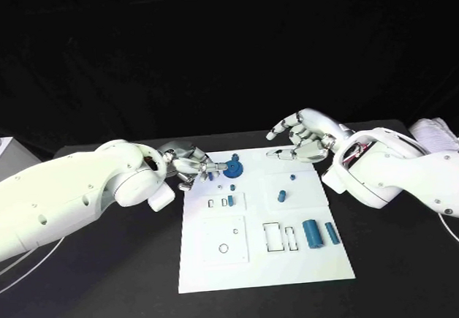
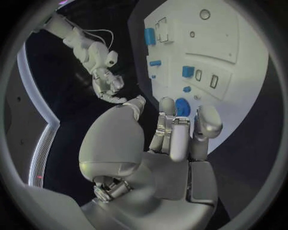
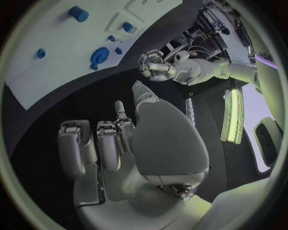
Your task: Assemble the parts on the task board
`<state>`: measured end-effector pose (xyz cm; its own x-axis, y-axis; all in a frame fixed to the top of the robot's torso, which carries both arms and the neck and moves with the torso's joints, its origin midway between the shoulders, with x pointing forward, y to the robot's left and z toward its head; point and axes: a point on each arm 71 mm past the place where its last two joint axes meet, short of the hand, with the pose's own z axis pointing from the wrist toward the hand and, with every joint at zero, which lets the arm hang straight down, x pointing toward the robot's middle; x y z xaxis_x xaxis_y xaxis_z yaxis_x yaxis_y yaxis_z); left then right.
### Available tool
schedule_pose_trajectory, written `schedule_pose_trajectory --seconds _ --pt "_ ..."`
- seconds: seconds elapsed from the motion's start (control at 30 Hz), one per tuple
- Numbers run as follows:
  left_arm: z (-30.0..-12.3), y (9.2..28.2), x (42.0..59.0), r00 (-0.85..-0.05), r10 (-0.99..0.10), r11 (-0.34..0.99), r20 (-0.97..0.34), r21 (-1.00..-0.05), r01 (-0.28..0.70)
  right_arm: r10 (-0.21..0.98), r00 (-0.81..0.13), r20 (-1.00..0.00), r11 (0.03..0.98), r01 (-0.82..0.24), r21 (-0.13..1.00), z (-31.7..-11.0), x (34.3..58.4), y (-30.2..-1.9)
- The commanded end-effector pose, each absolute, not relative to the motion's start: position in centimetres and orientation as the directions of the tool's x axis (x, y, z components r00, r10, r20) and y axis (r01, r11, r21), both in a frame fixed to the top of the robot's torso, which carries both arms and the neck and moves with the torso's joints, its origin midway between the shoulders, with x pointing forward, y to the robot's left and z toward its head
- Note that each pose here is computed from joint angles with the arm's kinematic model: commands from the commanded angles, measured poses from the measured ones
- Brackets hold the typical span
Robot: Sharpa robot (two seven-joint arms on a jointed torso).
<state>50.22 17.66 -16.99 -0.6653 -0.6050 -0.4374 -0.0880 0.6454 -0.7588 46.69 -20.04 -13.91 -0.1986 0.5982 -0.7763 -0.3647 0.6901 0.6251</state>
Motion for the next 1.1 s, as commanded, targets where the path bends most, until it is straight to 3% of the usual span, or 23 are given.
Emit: schedule_pose_trajectory --seconds 0.03,0.4,0.63,1.1 --pt "-17.8 17.4 50.4 -0.727 -0.421 0.835 -0.542 -0.545 -0.078 0.638 -0.217 -0.739 0.650 -0.362 0.668 -13.6 47.1 -20.6" --pt "-17.7 14.6 51.9 -0.770 -0.285 0.912 -0.571 -0.409 -0.034 0.620 -0.194 -0.760 0.671 -0.371 0.642 -13.2 47.9 -21.1" --pt "-18.1 12.9 52.3 -0.798 -0.237 0.926 -0.553 -0.376 -0.014 0.613 -0.192 -0.766 0.679 -0.367 0.635 -13.2 48.2 -20.9" --pt "-19.2 11.5 52.9 -0.819 -0.182 0.946 -0.545 -0.323 0.005 0.659 -0.144 -0.739 0.649 -0.388 0.654 -12.7 48.6 -20.7"
